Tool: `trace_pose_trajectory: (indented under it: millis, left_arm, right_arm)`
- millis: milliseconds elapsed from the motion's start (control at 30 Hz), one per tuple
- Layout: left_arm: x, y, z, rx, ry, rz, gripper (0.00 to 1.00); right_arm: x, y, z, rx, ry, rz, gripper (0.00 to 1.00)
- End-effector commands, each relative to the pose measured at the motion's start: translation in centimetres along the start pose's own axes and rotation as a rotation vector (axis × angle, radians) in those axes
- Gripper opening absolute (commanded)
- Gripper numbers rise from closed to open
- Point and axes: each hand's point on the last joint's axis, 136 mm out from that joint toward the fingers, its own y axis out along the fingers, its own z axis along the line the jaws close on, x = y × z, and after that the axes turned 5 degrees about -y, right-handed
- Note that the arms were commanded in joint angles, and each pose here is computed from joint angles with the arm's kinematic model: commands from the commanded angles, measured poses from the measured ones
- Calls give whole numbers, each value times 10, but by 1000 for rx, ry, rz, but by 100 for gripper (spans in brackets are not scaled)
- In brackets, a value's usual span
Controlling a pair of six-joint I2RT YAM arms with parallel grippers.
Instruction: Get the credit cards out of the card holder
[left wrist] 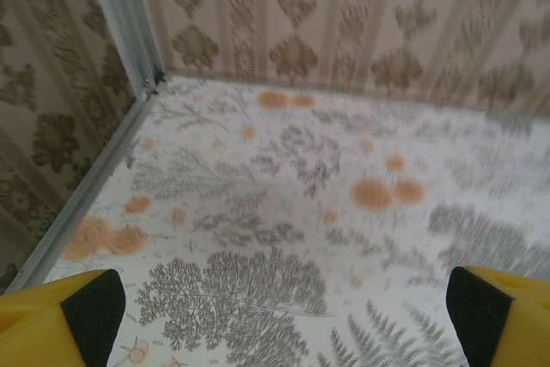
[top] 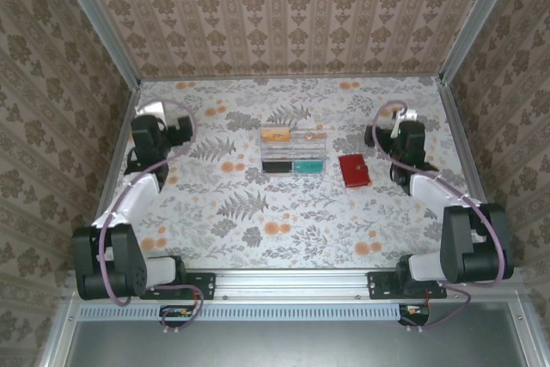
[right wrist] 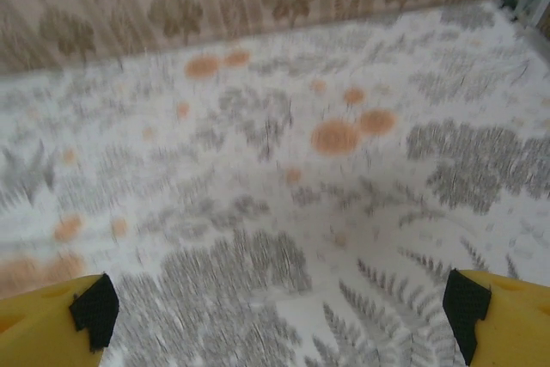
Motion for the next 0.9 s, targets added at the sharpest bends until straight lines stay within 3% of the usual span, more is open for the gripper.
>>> trace_pose_trajectory:
  millis: [0,167,433,600,800,867]
  left_arm:
    - [-29,-25,29,157,-240,239,100]
    - [-37,-36,5,5,-340,314,100]
    - [-55,-54,-19,-59,-313,406,99]
    - [-61,-60,-29,-84,-292,412,100]
    - [-66,-62,-37,-97,-287,436,100]
    - [-64,-64,-39,-107,-284,426,100]
  right_arm:
    - [-27,-12,-2,-28,164,242,100]
    - [-44,0,33,118,217,354,100]
    - [-98,11,59,88,106,582,100]
    - [-120,12,71,91,42,648,90]
    - [-150,20,71,60,22,754,71]
    - [-154,17,72,59,11,757,70]
